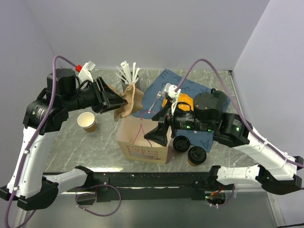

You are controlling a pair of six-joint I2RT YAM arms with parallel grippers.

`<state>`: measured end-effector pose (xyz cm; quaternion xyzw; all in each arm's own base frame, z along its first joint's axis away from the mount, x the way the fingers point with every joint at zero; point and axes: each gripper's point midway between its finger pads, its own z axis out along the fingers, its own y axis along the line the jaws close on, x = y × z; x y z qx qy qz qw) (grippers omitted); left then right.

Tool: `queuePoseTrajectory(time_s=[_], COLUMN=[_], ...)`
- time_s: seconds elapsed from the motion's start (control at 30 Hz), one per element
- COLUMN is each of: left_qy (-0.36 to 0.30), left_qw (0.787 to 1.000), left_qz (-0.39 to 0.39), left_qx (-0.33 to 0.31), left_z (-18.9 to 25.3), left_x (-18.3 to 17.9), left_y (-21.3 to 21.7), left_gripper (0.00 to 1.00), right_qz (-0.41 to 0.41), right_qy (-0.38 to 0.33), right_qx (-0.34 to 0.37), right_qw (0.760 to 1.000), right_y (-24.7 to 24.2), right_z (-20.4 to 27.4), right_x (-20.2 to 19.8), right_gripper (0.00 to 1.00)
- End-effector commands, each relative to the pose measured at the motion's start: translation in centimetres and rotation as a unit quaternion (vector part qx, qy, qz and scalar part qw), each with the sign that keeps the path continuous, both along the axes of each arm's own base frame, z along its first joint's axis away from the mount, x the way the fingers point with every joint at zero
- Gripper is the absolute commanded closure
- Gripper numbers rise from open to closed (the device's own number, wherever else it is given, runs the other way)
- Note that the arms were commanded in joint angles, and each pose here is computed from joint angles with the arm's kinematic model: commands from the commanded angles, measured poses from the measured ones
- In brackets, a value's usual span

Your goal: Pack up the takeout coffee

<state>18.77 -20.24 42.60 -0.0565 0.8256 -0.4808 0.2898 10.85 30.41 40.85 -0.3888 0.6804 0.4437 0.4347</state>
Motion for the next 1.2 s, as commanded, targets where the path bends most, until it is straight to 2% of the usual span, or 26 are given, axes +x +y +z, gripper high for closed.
queuePoseTrajectory(time_s=[0.0,0.5,0.63,0.8,0.9,0.97,1.0,1.1,1.17], left_qy=[0.013,0.052,0.074,0.070,0.087,0.089,0.088,0.094,0.097], left_qw=[0.999,0.995,0.993,0.991,0.991,0.991,0.992,0.992,0.992], left_qz=[-0.022,-0.045,-0.044,-0.048,-0.047,-0.048,-0.049,-0.049,-0.049], left_qx=[-0.046,-0.076,-0.083,-0.099,-0.094,-0.087,-0.081,-0.071,-0.066], left_z=[1.6,0.6,-0.4,-0.4,-1.7,-2.2,-2.5,-3.7,-4.2], left_x=[-1.3,-3.0,-3.3,-3.5,-3.4,-3.4,-3.4,-3.4,-3.4], left_y=[-0.8,-1.2,-1.3,-1.5,-1.6,-1.5,-1.5,-1.4,-1.4], left_gripper=[0.59,0.61,0.62,0.62,0.63,0.63,0.63,0.63,0.63], right_qz=[0.025,0.033,0.008,-0.032,-0.036,-0.037,-0.038,-0.035,-0.024], right_qy=[-0.028,-0.032,-0.041,-0.058,-0.072,-0.083,-0.086,-0.094,-0.103], right_qx=[0.026,-0.007,-0.031,-0.059,-0.061,-0.053,-0.053,-0.043,-0.033], right_qw=[0.999,0.999,0.999,0.996,0.995,0.994,0.994,0.994,0.994], right_y=[1.6,3.8,4.2,4.2,4.4,4.5,4.5,4.5,4.7], right_z=[0.9,-2.0,-3.2,-4.1,-4.2,-3.8,-3.8,-3.6,-3.2], right_x=[-0.1,-0.4,0.1,1.1,1.0,0.9,0.7,0.2,-0.5], right_gripper=[0.06,0.07,0.06,0.08,0.17,0.30,0.44,0.66,0.74])
